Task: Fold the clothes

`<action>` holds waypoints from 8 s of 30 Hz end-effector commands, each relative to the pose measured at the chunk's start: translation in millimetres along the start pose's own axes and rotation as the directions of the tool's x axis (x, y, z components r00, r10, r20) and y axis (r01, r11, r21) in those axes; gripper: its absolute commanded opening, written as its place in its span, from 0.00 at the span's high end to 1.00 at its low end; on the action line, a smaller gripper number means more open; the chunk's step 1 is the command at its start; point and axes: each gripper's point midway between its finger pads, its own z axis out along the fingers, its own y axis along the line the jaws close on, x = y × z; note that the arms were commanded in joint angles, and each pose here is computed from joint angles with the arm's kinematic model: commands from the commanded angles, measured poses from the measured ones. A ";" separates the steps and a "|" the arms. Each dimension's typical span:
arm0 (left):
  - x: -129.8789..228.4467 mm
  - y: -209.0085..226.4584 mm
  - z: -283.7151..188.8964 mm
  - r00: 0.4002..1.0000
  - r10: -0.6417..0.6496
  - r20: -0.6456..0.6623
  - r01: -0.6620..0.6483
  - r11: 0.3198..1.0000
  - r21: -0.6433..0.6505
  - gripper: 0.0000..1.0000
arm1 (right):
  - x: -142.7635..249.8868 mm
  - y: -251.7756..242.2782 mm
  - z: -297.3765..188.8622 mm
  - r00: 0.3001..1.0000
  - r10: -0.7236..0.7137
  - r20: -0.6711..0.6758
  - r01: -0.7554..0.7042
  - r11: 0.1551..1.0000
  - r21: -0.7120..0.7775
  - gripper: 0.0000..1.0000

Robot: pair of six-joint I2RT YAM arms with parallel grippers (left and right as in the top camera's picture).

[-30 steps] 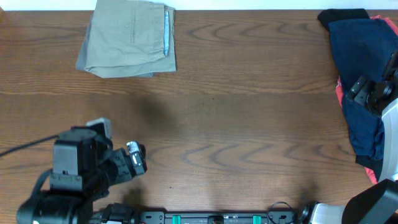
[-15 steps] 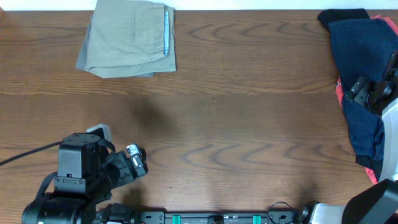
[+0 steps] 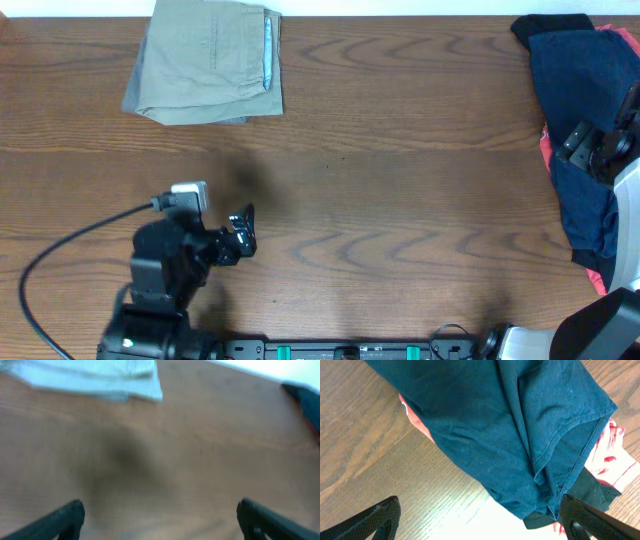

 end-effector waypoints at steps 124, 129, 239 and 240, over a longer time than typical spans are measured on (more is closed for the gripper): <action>17.5 38.1 20.9 0.905 0.148 0.398 -0.154 0.988 -0.018 0.02 | 153.2 97.7 -135.4 0.711 0.158 0.685 0.471 0.617 -0.631 0.01; 17.5 38.1 20.9 0.905 0.148 0.398 -0.154 0.988 -0.018 0.02 | 155.2 105.4 -127.0 0.662 0.226 0.715 0.496 0.584 -0.643 0.01; 17.5 38.1 20.9 0.905 0.148 0.398 -0.154 0.988 -0.018 0.02 | 165.6 104.4 -101.3 0.633 0.179 0.753 0.526 0.615 -0.588 0.01; 17.5 38.1 20.9 0.905 0.148 0.398 -0.154 0.988 -0.018 0.02 | 165.6 104.4 -101.2 0.633 0.179 0.753 0.526 0.615 -0.588 0.01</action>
